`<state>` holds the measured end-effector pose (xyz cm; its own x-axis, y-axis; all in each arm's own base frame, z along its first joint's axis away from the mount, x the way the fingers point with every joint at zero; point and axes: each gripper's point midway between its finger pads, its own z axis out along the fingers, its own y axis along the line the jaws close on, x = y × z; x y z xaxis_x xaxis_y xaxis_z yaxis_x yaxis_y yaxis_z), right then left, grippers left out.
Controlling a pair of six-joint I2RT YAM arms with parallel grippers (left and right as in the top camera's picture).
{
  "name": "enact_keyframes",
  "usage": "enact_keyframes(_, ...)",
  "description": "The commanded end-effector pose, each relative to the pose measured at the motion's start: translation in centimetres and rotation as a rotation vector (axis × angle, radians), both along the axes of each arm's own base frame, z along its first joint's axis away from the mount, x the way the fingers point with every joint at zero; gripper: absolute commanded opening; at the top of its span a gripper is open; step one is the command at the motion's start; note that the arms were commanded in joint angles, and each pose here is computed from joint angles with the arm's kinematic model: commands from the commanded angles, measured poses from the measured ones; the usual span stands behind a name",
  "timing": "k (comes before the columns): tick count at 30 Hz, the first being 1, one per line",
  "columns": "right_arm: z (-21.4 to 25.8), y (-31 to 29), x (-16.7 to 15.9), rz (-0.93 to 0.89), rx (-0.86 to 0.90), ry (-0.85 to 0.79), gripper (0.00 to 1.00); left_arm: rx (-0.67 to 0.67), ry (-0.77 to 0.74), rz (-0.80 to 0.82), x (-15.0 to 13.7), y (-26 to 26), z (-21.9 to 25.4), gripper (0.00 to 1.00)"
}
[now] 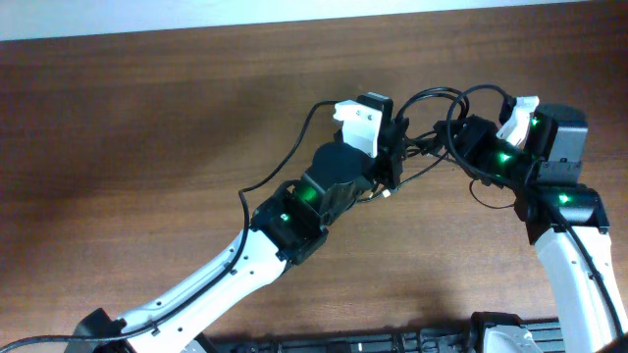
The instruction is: Untangle cables
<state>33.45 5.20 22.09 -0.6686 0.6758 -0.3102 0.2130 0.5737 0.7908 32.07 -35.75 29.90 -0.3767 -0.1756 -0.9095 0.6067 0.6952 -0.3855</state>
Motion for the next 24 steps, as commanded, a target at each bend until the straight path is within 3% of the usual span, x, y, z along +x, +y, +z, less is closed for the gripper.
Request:
enact_keyframes(1,0.7,-0.1,0.1,-0.005,-0.023,-0.025,0.04,0.002,-0.031,0.033,0.5,0.5,0.9,0.0)
enact_keyframes(5,0.7,-0.1,0.1,-0.005,-0.023,-0.025,0.04,0.024,-0.028,0.069,1.0,1.1,0.5,0.0)
enact_keyframes(6,0.7,-0.1,0.1,-0.005,-0.023,-0.026,0.09,0.024,-0.028,0.069,1.0,1.1,0.5,0.0)
enact_keyframes(8,0.7,-0.1,0.1,-0.005,-0.023,-0.026,0.25,0.022,-0.027,0.054,0.8,0.9,0.5,0.0)
enact_keyframes(11,0.8,0.0,0.1,0.001,-0.018,-0.029,0.61,0.021,-0.024,0.039,0.6,0.7,0.4,0.0)
enact_keyframes(14,1.7,1.0,0.0,0.055,0.024,-0.061,0.76,0.022,-0.024,0.04,0.6,0.8,0.4,0.0)
enact_keyframes(17,2.8,2.1,-0.2,0.123,0.07,-0.101,0.76,0.022,-0.025,0.045,0.7,0.8,0.5,0.0)
enact_keyframes(21,3.4,3.1,-0.6,0.139,0.167,-0.068,0.54,0.016,-0.03,0.045,0.7,0.8,0.6,0.0)
enact_keyframes(23,3.7,3.6,-1.0,0.147,0.228,-0.039,0.52,0.033,-0.056,0.041,0.7,0.8,0.8,0.0)
enact_keyframes(24,3.7,3.6,-1.0,0.146,0.226,-0.04,0.45,0.035,-0.072,0.039,0.8,0.8,1.1,0.0)
